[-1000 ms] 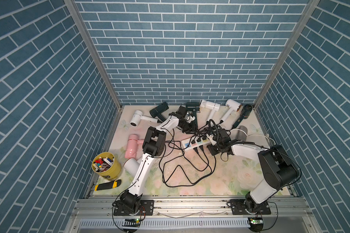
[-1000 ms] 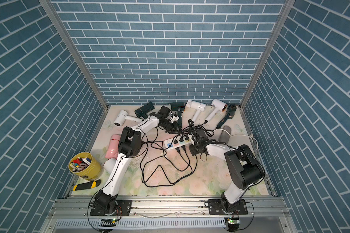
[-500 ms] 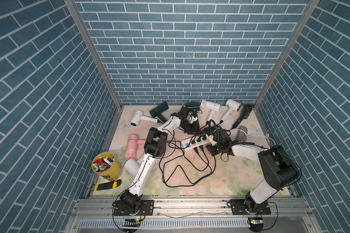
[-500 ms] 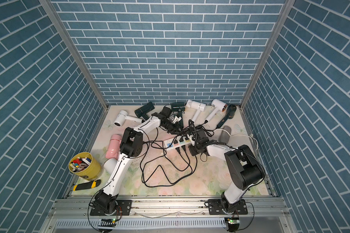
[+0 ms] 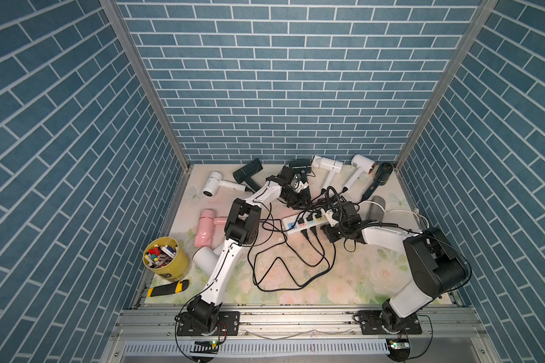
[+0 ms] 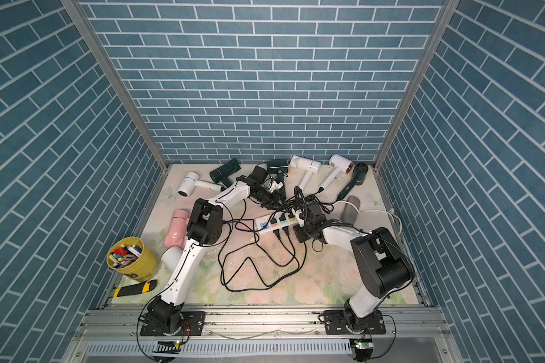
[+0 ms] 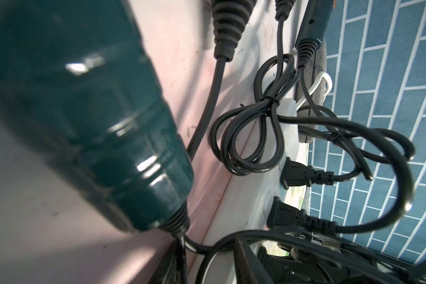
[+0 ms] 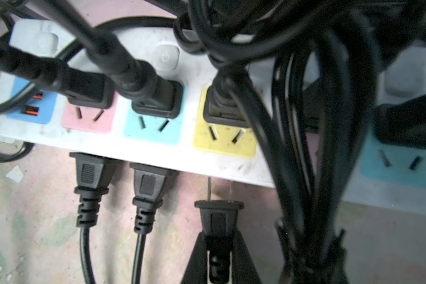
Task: Charge the blow dryers
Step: Insert the plug into the socket.
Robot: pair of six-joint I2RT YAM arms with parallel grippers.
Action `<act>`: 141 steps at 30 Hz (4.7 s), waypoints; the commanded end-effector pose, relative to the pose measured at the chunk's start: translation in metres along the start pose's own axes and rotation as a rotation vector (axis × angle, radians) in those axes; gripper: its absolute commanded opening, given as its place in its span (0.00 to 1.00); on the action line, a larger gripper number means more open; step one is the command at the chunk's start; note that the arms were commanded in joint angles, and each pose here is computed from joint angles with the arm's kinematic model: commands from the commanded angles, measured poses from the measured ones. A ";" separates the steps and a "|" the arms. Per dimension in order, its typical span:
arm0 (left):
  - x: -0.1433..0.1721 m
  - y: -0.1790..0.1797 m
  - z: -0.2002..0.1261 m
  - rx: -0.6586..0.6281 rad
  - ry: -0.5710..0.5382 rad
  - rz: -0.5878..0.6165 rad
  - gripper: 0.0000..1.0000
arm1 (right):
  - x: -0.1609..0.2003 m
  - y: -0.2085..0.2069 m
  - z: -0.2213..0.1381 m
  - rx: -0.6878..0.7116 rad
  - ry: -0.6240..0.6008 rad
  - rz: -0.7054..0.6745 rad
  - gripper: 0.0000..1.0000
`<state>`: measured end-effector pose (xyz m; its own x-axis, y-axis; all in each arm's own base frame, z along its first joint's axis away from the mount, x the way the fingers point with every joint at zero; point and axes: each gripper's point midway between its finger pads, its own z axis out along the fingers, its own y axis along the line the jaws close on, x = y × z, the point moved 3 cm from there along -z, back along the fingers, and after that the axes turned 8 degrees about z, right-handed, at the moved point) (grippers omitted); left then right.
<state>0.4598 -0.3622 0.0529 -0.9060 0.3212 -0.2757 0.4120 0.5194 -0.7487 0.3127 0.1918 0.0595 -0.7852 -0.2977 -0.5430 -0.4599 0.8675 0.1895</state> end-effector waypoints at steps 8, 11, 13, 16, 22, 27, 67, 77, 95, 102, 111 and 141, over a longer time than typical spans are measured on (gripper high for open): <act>0.035 0.017 0.034 -0.008 0.122 -0.047 0.41 | -0.023 -0.004 0.005 0.023 -0.041 -0.040 0.00; 0.036 0.016 0.035 -0.003 0.125 -0.043 0.41 | -0.026 -0.003 0.007 0.014 -0.040 -0.042 0.00; 0.037 0.016 0.036 -0.003 0.129 -0.042 0.41 | -0.029 -0.002 0.007 0.006 -0.047 -0.044 0.00; 0.039 0.018 0.038 -0.004 0.136 -0.043 0.41 | -0.035 0.000 0.007 -0.004 -0.051 -0.048 0.00; 0.042 0.019 0.042 -0.005 0.144 -0.046 0.40 | -0.046 0.002 0.005 -0.017 -0.070 -0.057 0.00; 0.045 0.017 0.046 -0.004 0.155 -0.039 0.40 | -0.054 0.002 0.003 -0.015 -0.081 -0.063 0.00; 0.054 0.023 0.053 -0.007 0.179 -0.045 0.39 | -0.115 -0.001 -0.021 -0.016 -0.304 0.023 0.00; 0.056 0.025 0.056 -0.007 0.184 -0.045 0.39 | -0.129 0.003 -0.025 -0.039 -0.367 0.011 0.00; 0.064 0.024 0.062 -0.001 0.211 -0.036 0.39 | -0.142 -0.004 -0.023 0.013 -0.361 0.029 0.00; 0.070 0.022 0.060 -0.002 0.212 -0.031 0.38 | -0.154 -0.007 -0.034 0.041 -0.424 0.061 0.00; 0.083 0.021 0.056 0.003 0.214 -0.027 0.38 | -0.154 -0.006 -0.022 0.042 -0.398 0.078 0.00; 0.096 0.017 0.058 0.068 0.289 0.033 0.37 | -0.156 -0.014 -0.009 -0.031 -0.336 -0.040 0.00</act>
<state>0.4724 -0.3651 0.0523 -0.7683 0.3804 -0.5149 0.6400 0.4423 -0.6283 0.3473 0.2011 0.0603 -0.8746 -0.2587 -0.4101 -0.3864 0.8828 0.2672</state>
